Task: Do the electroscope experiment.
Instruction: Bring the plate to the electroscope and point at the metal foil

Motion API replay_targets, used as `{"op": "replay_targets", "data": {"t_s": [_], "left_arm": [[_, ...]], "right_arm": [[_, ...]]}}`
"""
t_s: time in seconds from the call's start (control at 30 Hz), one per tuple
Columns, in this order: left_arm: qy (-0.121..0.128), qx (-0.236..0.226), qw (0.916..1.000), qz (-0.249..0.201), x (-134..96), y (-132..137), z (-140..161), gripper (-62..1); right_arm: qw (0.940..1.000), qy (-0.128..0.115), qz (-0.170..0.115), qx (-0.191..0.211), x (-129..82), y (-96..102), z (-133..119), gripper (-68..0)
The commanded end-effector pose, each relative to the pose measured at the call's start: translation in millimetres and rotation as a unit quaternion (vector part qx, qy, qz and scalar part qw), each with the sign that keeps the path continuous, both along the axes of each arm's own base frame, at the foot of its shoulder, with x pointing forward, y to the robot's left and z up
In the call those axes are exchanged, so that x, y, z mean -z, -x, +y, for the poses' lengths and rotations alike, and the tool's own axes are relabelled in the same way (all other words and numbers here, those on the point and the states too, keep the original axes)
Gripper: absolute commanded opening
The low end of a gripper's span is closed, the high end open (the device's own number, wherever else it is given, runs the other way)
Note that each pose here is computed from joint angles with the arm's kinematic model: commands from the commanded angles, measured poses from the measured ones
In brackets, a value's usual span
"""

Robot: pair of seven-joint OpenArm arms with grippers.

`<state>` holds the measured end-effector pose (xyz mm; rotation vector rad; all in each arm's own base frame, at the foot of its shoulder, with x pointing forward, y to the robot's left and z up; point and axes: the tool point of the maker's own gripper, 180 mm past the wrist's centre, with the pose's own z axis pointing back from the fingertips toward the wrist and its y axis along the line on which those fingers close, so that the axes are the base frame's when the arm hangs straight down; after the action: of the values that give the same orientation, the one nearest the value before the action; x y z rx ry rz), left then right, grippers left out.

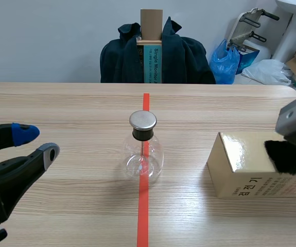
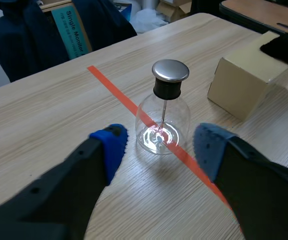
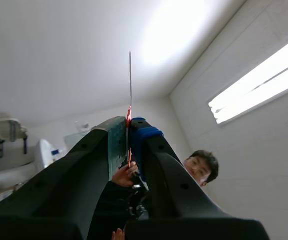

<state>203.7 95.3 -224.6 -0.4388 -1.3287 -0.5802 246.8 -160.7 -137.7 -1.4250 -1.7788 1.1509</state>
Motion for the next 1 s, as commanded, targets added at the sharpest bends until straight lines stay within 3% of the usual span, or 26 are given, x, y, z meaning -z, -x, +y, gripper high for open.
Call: {"op": "replay_targets", "data": {"t_s": [0.0,0.13,0.5,0.73,0.97], "left_arm": [[0.010,-0.005,0.9999,-0.010,-7,-2,0,-40.5],[0.011,-0.005,0.9999,-0.011,-8,-2,0,-57.6],[0.018,-0.016,0.9996,-0.017,-1,-9,9,-57.9],[0.003,-0.011,0.9999,-0.009,35,-15,12,-57.7],[0.005,0.016,0.9999,-0.002,68,-20,-1,-57.7]], "right_arm": [[0.9988,0.013,-0.047,-0.002,-18,3.9,1,-66.7],[0.9982,0.027,-0.054,-0.003,-22,4.0,0,-66.7],[0.9960,0.035,-0.081,0.010,-41,6.8,-7,-66.7],[0.9956,0.048,-0.080,-0.002,-39,8.1,-1,-66.7],[0.9952,0.057,-0.079,-0.011,-37,8.9,3,-66.7]]}}
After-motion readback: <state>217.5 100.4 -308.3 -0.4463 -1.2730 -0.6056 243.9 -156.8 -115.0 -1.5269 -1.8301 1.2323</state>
